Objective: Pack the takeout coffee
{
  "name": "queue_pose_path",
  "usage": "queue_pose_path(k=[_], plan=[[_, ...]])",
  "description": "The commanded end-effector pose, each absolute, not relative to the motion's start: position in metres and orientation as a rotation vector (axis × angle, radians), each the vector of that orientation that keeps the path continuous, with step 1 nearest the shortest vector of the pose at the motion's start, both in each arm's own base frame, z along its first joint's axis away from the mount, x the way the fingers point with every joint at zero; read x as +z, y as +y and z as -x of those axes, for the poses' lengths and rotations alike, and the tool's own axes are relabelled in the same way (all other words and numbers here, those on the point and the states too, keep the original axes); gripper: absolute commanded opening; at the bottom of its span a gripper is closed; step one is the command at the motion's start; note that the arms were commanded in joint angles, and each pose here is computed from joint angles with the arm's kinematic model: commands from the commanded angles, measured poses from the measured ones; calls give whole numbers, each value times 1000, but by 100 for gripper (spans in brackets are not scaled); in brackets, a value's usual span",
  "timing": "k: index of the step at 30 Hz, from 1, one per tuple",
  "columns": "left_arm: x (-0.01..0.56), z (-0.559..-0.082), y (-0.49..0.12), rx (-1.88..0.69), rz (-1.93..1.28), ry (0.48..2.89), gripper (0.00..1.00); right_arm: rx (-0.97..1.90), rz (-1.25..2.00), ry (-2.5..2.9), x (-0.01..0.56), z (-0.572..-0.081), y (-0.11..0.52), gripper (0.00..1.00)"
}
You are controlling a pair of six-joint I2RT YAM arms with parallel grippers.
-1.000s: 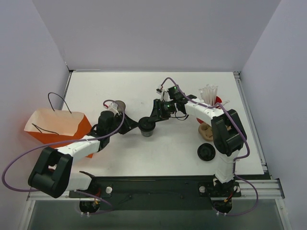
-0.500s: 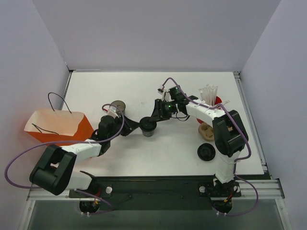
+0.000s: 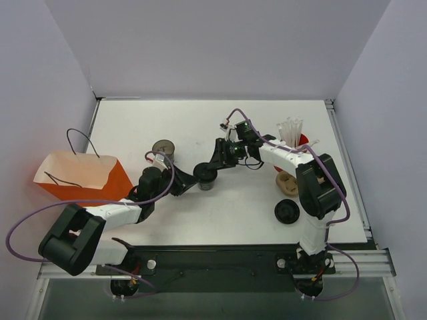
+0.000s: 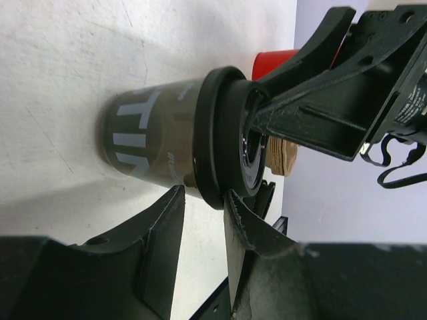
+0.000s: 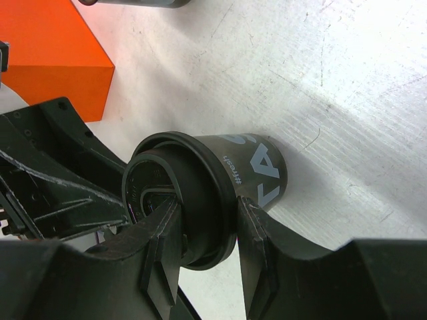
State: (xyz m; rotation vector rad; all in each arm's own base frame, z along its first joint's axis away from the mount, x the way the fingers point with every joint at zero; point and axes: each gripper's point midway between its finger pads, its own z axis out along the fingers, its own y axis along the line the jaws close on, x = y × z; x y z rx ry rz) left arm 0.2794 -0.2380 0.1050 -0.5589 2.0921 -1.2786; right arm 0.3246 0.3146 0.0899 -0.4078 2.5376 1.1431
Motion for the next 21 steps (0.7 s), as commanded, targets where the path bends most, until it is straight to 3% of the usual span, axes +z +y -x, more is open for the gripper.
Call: queue_pose_path(k=[1,21], plan=[[104,-271,-245,-1306,532,2117,40,976,380,2726,42,-297,295,27],[122,-298,-226,-1135,455,2086,41,984,405,2718,44,-296,296,27]])
